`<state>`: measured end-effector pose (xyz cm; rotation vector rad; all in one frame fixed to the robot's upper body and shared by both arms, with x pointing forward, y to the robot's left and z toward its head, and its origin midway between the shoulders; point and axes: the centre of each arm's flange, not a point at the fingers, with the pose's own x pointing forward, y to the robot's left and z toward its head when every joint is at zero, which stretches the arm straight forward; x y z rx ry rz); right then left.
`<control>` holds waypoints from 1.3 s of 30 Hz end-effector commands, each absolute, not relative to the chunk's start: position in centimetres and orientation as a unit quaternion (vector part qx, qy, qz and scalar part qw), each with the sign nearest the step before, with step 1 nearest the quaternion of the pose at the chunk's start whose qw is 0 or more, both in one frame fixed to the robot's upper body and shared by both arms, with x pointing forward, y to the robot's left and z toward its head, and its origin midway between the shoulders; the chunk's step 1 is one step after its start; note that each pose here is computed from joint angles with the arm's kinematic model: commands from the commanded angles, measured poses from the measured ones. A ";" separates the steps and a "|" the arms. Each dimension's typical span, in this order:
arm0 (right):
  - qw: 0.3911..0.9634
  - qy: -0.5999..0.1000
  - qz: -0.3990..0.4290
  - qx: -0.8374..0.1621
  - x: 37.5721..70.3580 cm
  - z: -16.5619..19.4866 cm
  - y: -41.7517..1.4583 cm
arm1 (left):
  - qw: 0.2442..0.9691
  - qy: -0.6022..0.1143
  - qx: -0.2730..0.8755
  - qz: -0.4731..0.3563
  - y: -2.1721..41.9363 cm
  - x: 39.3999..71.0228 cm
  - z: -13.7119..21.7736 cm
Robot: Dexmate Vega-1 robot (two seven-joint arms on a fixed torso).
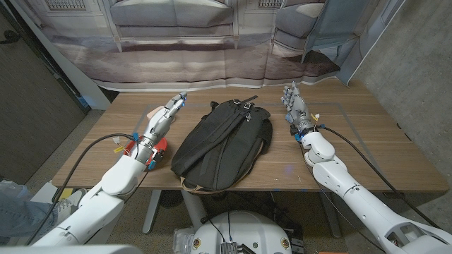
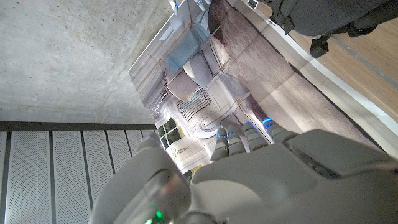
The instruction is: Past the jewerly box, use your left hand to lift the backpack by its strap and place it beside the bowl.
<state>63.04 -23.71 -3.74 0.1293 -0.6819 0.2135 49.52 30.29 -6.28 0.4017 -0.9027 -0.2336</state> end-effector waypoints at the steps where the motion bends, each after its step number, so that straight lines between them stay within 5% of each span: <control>1: 0.935 -0.333 0.107 0.063 63.1 -3.8 -23.5 | 0.866 -0.426 0.243 -0.095 29.1 48.7 -6.2; 39: 0.935 -0.330 0.113 0.064 63.3 -3.8 -23.0 | 0.849 -0.413 0.324 -0.058 28.2 46.4 -6.3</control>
